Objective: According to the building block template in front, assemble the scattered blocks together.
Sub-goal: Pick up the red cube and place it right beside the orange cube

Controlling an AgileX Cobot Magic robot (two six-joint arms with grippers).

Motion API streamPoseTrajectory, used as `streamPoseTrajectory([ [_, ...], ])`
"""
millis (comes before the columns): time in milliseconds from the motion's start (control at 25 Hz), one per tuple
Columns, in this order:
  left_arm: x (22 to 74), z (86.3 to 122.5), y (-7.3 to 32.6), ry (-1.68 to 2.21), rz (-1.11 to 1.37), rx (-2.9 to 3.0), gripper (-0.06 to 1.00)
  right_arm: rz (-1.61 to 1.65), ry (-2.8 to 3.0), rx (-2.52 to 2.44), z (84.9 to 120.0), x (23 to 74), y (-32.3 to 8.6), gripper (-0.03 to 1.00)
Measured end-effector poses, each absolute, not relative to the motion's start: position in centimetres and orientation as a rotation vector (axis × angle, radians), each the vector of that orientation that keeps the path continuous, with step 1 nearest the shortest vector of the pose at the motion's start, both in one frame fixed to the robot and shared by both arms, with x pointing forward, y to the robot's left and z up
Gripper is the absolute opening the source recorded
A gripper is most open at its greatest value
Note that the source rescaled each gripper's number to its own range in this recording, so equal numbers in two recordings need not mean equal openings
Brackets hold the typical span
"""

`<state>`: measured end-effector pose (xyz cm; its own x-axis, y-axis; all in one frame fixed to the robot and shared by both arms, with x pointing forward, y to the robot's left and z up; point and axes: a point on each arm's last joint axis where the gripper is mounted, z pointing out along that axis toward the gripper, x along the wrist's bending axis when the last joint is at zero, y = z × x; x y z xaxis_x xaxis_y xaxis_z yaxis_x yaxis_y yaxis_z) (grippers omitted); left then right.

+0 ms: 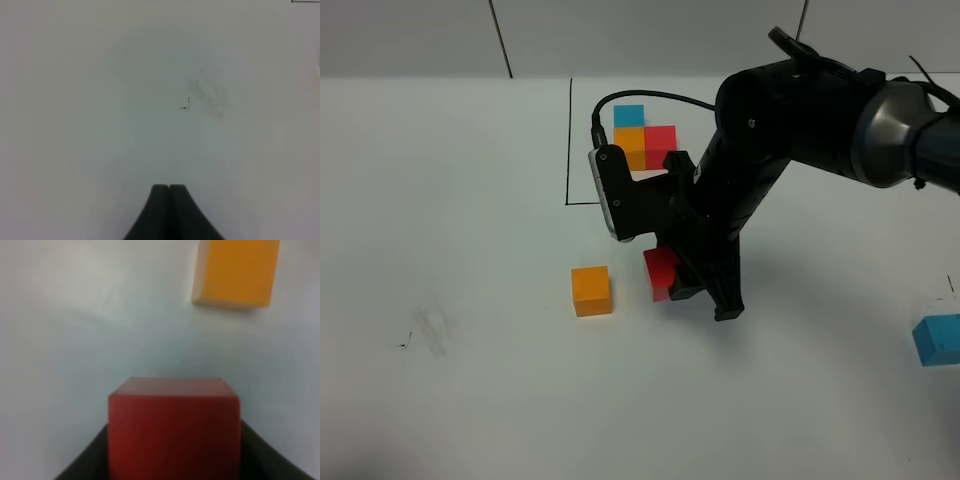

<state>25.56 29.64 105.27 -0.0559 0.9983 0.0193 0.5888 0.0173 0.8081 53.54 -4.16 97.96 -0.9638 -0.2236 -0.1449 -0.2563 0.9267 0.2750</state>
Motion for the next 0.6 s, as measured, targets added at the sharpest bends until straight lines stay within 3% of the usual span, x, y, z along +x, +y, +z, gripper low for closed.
streamPoseTrajectory([
  [600,25.6,105.3,29.6,1.706,0.887,1.629,0.0,0.428,2.969,-0.407,95.6,55.8,-1.8,0.47],
])
